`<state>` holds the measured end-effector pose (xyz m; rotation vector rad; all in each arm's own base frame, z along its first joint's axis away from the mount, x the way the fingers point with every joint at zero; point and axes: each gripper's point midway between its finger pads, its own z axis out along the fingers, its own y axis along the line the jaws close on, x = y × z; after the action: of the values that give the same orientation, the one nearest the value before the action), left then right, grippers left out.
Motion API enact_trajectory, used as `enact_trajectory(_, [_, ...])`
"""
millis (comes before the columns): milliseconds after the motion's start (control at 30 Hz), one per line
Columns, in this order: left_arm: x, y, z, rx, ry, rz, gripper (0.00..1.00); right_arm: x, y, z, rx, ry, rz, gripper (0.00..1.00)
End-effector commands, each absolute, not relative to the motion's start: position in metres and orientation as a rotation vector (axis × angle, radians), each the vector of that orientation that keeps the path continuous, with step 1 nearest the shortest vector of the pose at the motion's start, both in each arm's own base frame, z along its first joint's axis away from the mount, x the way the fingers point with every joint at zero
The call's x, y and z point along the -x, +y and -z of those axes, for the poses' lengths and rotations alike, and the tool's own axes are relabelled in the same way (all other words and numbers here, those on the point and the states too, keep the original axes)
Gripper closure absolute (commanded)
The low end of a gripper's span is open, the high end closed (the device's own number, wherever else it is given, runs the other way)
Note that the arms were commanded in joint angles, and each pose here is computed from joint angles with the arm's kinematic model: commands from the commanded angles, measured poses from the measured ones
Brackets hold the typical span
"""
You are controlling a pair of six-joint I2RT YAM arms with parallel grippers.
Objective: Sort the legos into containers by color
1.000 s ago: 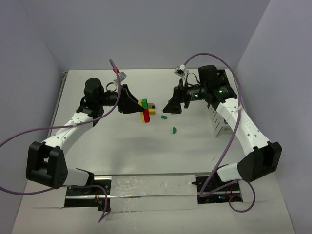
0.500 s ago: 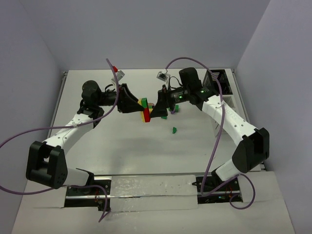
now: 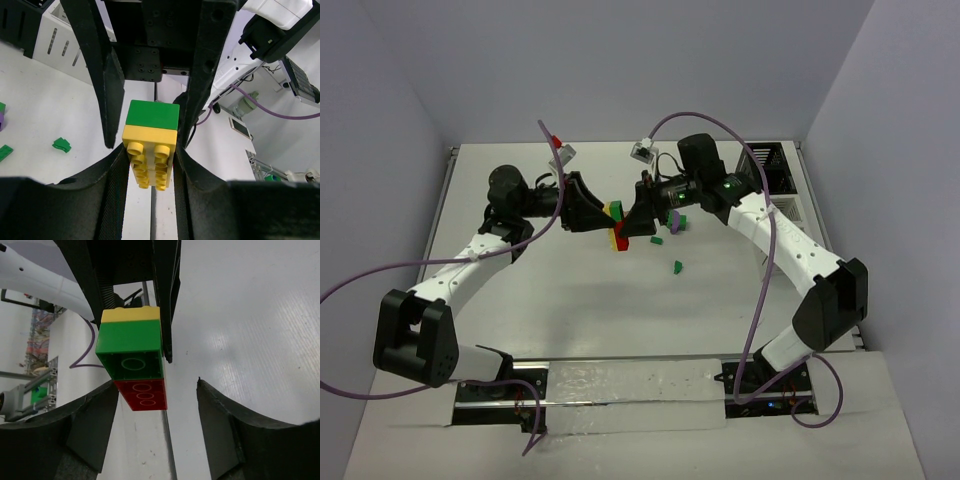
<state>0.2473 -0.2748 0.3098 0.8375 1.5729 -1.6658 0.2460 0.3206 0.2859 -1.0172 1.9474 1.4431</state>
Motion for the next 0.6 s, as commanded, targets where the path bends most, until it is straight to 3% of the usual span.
enact_trajectory(0, [-0.2421, -0.2754, -0.3205, -0.879, 1.513, 1.640, 1.00, -0.2523, 0.3289, -0.3032, 1.042, 1.869, -1.425, 0.36])
enact_trajectory(167, [-0.2417, -0.2768, -0.3191, -0.881, 1.519, 1.644, 1.00, -0.2532, 0.3296, -0.3048, 1.039, 1.863, -1.432, 0.48])
enact_trajectory(433, [-0.2427, -0.2787, -0.3158, -0.876, 1.533, 1.641, 1.00, -0.2480, 0.3330, -0.3077, 1.066, 1.850, -1.453, 0.46])
enact_trajectory(467, [-0.2427, -0.2787, -0.3157, -0.876, 1.533, 1.640, 1.00, -0.2481, 0.3328, -0.3071, 1.066, 1.852, -1.451, 0.48])
enact_trajectory(567, [-0.2436, -0.2788, -0.3148, -0.874, 1.537, 1.638, 1.00, -0.2475, 0.3326, -0.3067, 1.065, 1.848, -1.452, 0.72])
